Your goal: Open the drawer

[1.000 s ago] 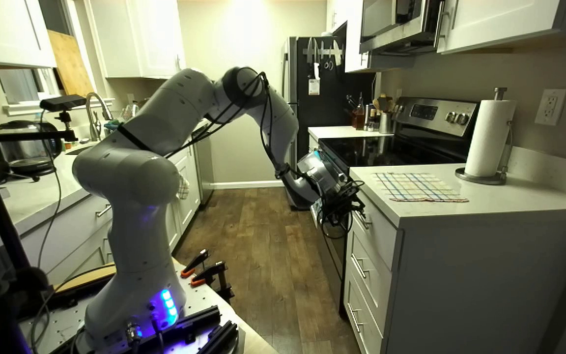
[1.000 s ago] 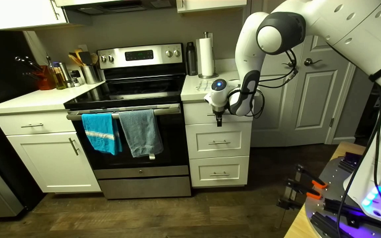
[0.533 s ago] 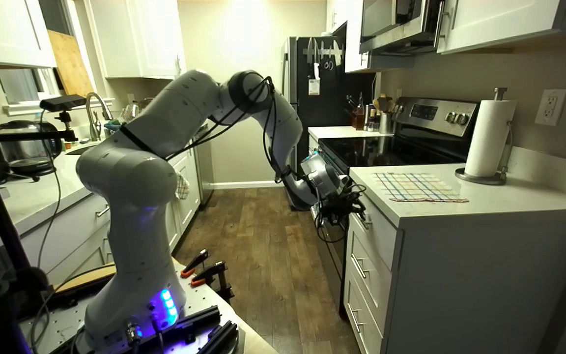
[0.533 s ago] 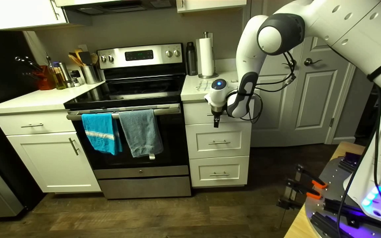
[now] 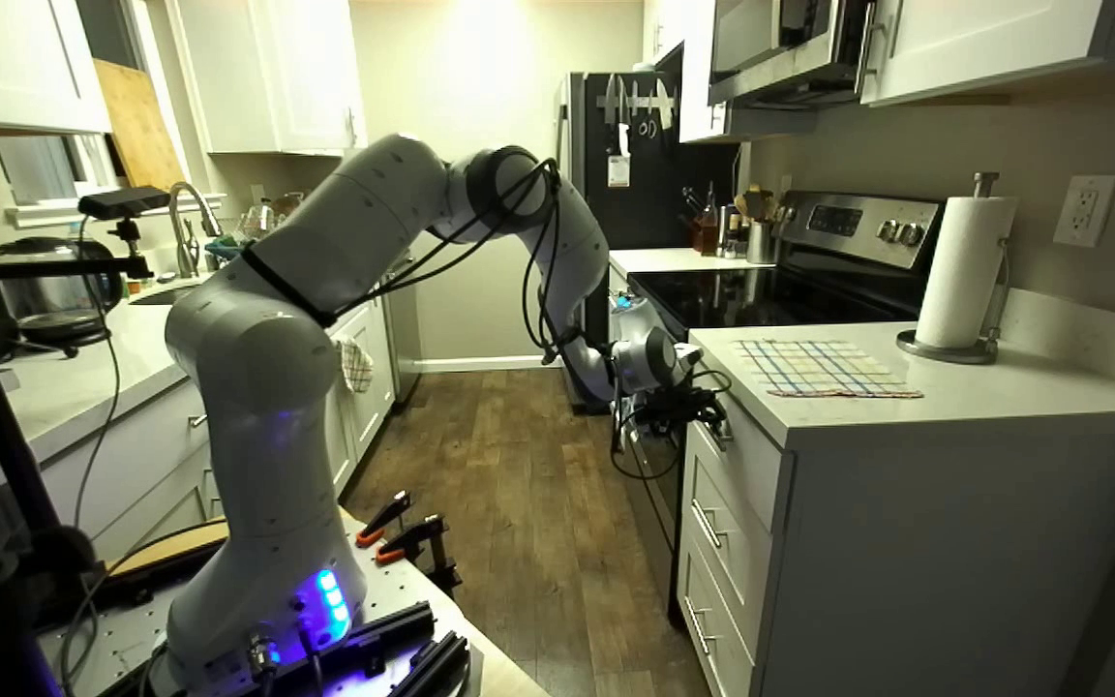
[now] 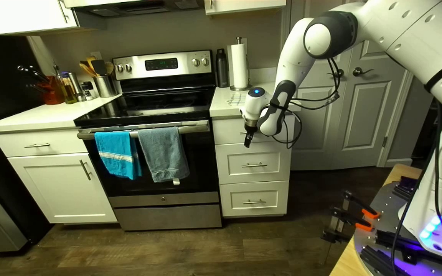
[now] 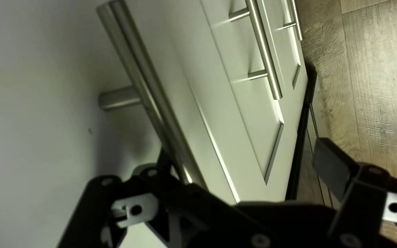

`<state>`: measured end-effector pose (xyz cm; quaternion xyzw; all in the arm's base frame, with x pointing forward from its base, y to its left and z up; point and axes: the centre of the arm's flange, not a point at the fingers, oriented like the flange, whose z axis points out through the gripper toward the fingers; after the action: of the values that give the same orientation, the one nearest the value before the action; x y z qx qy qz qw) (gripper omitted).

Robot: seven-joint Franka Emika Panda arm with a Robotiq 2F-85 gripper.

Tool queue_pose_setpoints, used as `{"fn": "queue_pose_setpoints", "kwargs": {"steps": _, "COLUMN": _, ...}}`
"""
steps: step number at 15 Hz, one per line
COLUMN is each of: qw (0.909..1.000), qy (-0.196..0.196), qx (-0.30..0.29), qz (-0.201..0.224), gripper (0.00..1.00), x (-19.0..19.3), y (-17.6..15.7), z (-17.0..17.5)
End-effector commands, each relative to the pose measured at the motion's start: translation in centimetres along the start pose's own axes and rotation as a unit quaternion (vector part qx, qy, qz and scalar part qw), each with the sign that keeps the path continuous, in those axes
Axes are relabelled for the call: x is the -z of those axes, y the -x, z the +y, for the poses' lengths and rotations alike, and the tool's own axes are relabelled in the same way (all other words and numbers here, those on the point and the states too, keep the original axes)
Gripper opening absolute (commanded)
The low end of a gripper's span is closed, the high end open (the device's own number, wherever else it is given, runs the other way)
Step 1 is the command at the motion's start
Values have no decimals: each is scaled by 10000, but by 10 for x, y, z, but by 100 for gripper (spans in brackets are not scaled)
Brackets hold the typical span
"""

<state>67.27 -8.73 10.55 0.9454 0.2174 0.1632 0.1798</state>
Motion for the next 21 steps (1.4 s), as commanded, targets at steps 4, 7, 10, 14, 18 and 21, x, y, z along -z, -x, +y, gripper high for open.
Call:
{"fn": "queue_pose_setpoints", "kwargs": {"steps": 4, "qw": 9981, "qy": -325, "qx": 404, "qz": -324, "gripper": 100, "x": -10, "y": -10, "z": -21}}
{"fn": "queue_pose_setpoints", "kwargs": {"steps": 7, "qw": 9953, "qy": -287, "qx": 770, "qz": -504, "gripper": 100, "x": -15, "y": -15, "z": -33}}
{"fn": "queue_pose_setpoints", "kwargs": {"steps": 10, "qw": 9914, "qy": -333, "qx": 1099, "qz": -624, "gripper": 100, "x": -17, "y": -25, "z": -46}}
{"fn": "queue_pose_setpoints", "kwargs": {"steps": 14, "qw": 9865, "qy": -444, "qx": 1421, "qz": -687, "gripper": 100, "x": -20, "y": -36, "z": -66}}
{"fn": "queue_pose_setpoints", "kwargs": {"steps": 18, "qw": 9781, "qy": -575, "qx": 1891, "qz": -655, "gripper": 100, "x": -17, "y": -35, "z": -81}}
{"fn": "queue_pose_setpoints", "kwargs": {"steps": 21, "qw": 9738, "qy": -653, "qx": 2070, "qz": -685, "gripper": 100, "x": -19, "y": -35, "z": -83}}
